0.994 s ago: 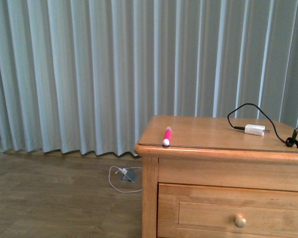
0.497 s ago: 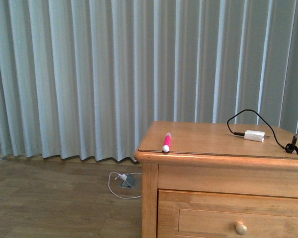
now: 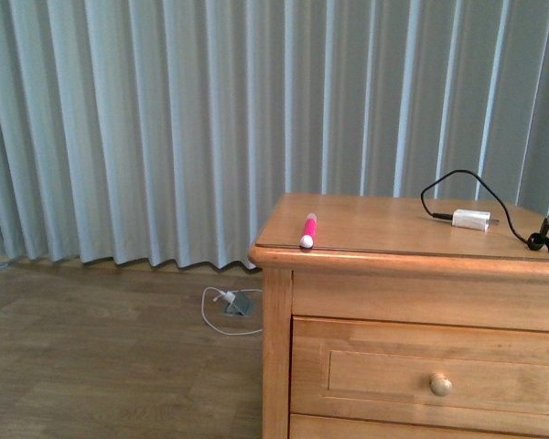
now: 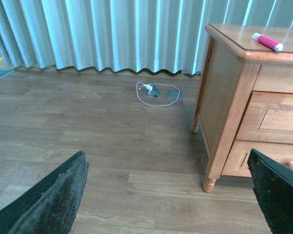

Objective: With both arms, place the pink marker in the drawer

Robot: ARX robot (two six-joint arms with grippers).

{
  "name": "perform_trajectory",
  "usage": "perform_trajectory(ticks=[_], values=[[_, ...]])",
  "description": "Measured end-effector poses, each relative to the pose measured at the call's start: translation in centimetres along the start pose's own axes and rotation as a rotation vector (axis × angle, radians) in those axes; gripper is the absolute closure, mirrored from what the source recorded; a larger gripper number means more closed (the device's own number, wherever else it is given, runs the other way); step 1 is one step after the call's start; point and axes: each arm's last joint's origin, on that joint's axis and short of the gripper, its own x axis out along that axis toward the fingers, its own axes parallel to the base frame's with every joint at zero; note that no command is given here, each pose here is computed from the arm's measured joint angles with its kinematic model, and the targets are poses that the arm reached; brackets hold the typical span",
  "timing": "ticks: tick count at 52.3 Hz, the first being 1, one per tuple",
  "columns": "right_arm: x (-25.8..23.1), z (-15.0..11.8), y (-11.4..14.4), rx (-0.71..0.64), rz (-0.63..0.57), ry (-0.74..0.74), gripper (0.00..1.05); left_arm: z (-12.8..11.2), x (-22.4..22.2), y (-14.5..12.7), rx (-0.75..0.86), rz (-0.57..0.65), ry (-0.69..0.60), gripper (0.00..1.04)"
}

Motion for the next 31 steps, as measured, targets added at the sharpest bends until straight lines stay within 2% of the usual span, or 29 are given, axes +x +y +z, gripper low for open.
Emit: perform_trajectory(ticks=[1,5,10,18,31], values=[[0.0,0.0,0.0,0.000,0.003,0.002,0.08,0.0,0.0,0.0,0.000,0.000,0.000,0.06],[0.1,-0.2,0.1,0.015,0.090,0.197,0.08,0.0,0.0,0.0,0.000,0.000,0.000,0.06],[0.6,-0.5,0.2,0.038,0.097,0.320,0.08,0.0,0.0,0.0,0.000,0.000,0.000,0.06],[2.6,0.7,1.4,0.039,0.132,0.340,0.08,0.0,0.0,0.0,0.000,0.000,0.000,0.06],[8.5,0.6,2.9,0.016,0.101,0.379,0.08,0.0,0.0,0.0,0.000,0.000,0.000,0.06]])
